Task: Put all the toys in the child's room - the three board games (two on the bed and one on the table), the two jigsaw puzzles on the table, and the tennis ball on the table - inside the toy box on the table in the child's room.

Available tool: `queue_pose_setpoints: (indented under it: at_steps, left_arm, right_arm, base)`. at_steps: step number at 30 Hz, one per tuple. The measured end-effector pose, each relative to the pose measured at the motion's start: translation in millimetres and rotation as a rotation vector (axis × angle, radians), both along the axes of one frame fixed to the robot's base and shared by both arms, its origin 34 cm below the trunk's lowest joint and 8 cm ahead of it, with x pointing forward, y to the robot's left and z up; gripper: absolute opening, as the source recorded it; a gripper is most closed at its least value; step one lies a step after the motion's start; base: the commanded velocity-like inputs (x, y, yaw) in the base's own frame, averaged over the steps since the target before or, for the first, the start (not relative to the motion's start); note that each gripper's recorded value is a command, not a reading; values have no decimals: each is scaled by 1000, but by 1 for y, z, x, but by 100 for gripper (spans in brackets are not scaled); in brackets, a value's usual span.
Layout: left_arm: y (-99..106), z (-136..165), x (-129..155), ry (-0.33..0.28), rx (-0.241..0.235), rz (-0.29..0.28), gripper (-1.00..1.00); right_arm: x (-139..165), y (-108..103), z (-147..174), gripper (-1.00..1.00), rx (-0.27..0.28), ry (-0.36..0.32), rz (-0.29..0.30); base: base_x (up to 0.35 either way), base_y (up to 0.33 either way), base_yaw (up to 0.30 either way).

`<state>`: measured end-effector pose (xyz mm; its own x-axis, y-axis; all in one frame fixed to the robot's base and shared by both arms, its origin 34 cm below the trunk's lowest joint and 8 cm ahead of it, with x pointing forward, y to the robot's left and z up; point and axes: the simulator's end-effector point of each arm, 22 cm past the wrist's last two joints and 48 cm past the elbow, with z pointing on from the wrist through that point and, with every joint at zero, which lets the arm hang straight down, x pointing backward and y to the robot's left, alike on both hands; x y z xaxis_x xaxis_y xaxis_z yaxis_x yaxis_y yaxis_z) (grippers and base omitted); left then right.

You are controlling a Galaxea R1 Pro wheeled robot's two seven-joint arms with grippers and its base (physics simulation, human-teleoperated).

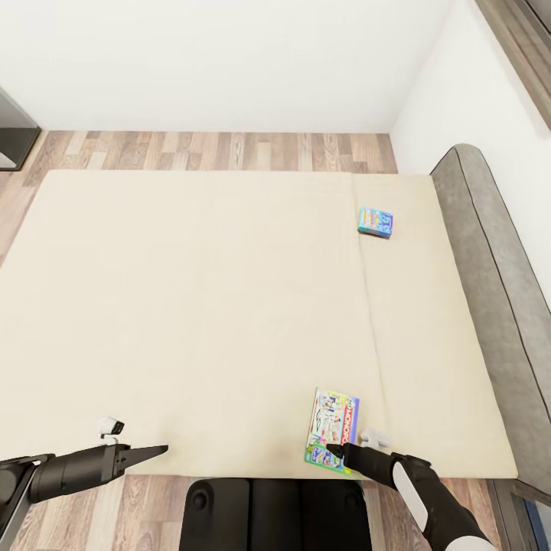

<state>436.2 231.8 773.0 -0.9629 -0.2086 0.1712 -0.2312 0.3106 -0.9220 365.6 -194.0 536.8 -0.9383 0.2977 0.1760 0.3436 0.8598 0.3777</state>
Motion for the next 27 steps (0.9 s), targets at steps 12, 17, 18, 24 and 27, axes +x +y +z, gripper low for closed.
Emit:
queue_pose_setpoints:
  at_steps: [12, 17, 18, 24, 27]
  left_arm:
    - [0, 0, 0, 0, -1, -1, 100]
    - [0, 0, 0, 0, -1, -1, 100]
    - [-1, 0, 0, 0, -1, -1, 100]
    - [0, 0, 0, 0, 0, 0, 100]
    - [0, 0, 0, 0, 0, 0, 100]
  right_arm:
    - [4, -1, 0, 100, -3, -7, -5]
    - [24, -13, 3, 100, -17, -45, -17]
    - [28, -14, 4, 100, -19, -51, -18]
    - [45, -23, 8, 100, -30, -75, -38]
    - [49, -25, 9, 100, -31, -79, -50]
  base:
    - [0, 0, 0]
    - [0, 0, 0]
    - [0, 0, 0]
    - [0, 0, 0]
    - [0, 0, 0]
